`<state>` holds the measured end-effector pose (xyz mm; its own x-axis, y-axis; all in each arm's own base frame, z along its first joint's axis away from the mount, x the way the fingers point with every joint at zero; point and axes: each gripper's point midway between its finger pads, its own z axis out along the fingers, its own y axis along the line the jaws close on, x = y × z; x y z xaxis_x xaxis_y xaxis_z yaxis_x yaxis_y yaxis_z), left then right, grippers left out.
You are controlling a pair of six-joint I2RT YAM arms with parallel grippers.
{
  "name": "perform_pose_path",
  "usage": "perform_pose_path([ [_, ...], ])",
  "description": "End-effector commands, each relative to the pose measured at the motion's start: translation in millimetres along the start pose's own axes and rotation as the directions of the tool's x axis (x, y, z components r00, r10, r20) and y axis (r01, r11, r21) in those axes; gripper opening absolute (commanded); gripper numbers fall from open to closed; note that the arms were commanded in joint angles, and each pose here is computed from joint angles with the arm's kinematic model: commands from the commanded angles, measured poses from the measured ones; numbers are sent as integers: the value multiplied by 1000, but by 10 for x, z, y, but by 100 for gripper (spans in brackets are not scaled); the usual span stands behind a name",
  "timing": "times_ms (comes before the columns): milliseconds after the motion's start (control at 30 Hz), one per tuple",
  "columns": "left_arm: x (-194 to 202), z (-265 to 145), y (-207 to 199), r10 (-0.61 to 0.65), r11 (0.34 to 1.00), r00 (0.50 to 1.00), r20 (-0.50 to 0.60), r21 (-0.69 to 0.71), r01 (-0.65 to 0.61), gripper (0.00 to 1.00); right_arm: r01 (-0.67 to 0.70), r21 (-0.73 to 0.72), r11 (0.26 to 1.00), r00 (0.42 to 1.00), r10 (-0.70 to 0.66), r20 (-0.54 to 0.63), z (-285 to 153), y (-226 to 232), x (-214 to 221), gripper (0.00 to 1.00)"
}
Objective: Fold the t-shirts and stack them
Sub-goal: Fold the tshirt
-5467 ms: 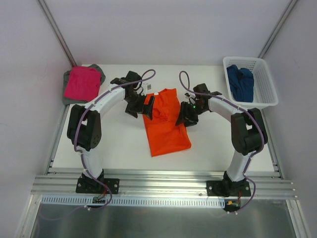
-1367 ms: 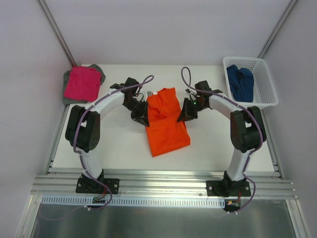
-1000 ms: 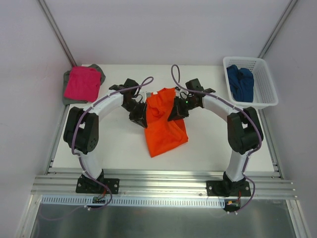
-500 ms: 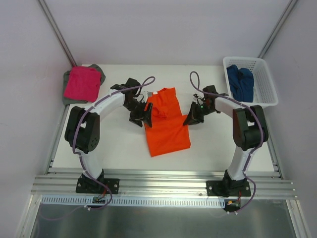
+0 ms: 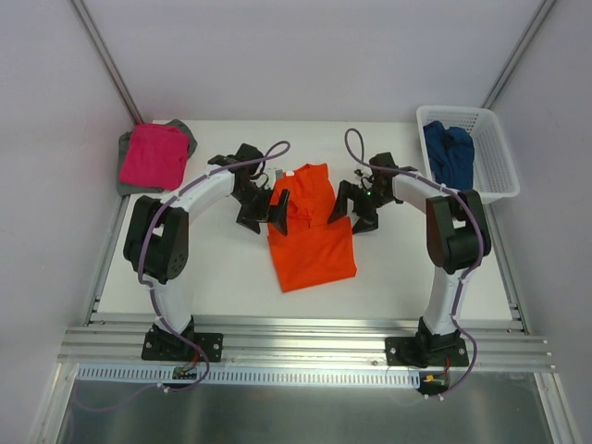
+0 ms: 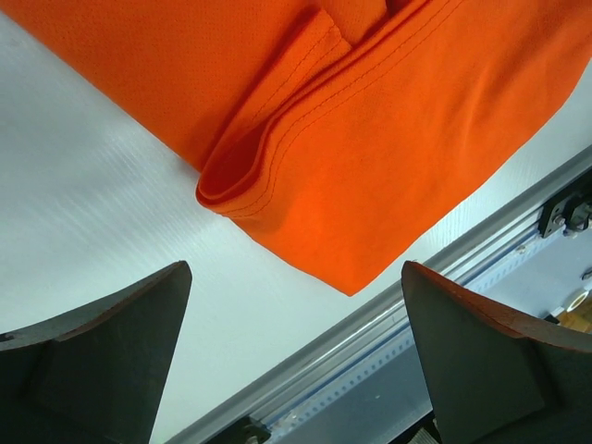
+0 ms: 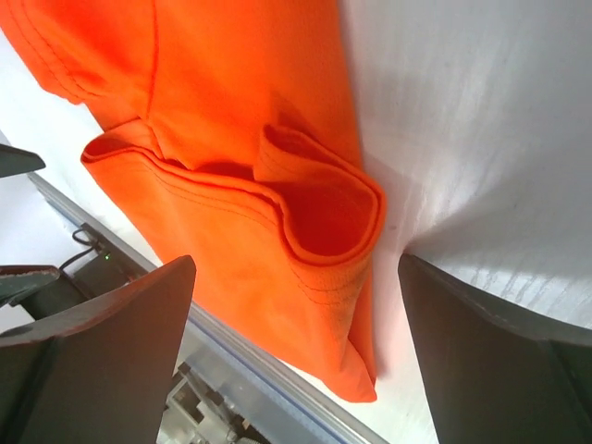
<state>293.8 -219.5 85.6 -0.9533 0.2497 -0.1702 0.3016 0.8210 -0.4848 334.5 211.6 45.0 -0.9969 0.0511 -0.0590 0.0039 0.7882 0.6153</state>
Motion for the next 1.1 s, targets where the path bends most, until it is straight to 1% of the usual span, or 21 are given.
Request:
perform_pose_path([
  [0,-132,-77,-57,21,1000,999,27,-19,-21,99,73,20,997,996,-73,48,-161,200,-125,96],
  [100,-193,-218,-136,53,998,997,59,-16,-53,99,107,51,993,992,-110,63,-328,251,-64,96],
  [133,-162,-237,-148,48,999,997,56,-13,-47,99,123,55,991,988,-127,84,-450,311,-27,96],
  [167,-114,-264,-169,42,999,998,53,-5,-41,99,116,71,991,989,-121,80,-495,277,42,96],
  [200,25,-225,-168,21,1000,1000,13,14,-21,99,97,97,991,994,-102,50,-496,170,197,96],
  [233,106,-206,-191,13,999,1000,-9,38,-13,99,100,100,990,992,-107,61,-586,182,275,96],
  [267,169,-212,-199,7,999,1000,-16,42,-7,99,89,112,990,994,-95,51,-606,136,362,96],
  [300,296,-164,-178,-11,999,999,-47,45,13,99,78,112,991,996,-83,40,-625,113,451,96],
  [333,356,-149,-185,-14,999,998,-60,49,17,99,52,117,992,998,-54,17,-618,32,623,96],
  [400,543,-107,-219,-17,998,995,-98,53,22,99,31,127,991,1000,-31,-6,-618,-50,804,96],
  [433,609,-92,-240,-20,998,993,-113,64,27,99,13,143,990,999,-8,-35,-581,-148,962,96],
  [467,729,-68,-247,-27,997,990,-137,73,38,99,13,149,989,999,-8,-36,-604,-169,1035,96],
  [567,860,-13,-285,-40,995,986,-163,88,55,99,6,142,990,998,3,-62,-571,-220,1160,96],
  [667,962,59,-328,-38,993,982,-188,100,57,99,-22,126,992,996,32,-80,-492,-204,1190,99],
  [733,1017,93,-357,-49,992,978,-203,107,72,99,-19,116,993,996,29,-83,-423,-180,1161,99],
  [767,1041,127,-377,-42,991,977,-208,115,67,99,-14,101,995,996,22,-81,-407,-145,1124,93],
  [867,1101,180,-426,-65,986,970,-233,132,98,97,-15,82,997,996,22,-86,-337,-89,1074,83],
  [933,1099,216,-469,-72,981,968,-242,158,113,91,-19,77,997,995,27,-96,-289,-73,1062,79],
  [967,1103,246,-484,-81,978,964,-255,165,126,90,-21,75,997,994,29,-101,-268,-65,1065,73],
  [1000,1088,269,-498,-83,976,963,-255,174,131,87,-27,78,997,994,35,-106,-243,-69,1065,71],
  [1067,1083,306,-519,-99,971,957,-274,184,153,85,-25,81,996,991,35,-132,-173,-71,1108,70],
])
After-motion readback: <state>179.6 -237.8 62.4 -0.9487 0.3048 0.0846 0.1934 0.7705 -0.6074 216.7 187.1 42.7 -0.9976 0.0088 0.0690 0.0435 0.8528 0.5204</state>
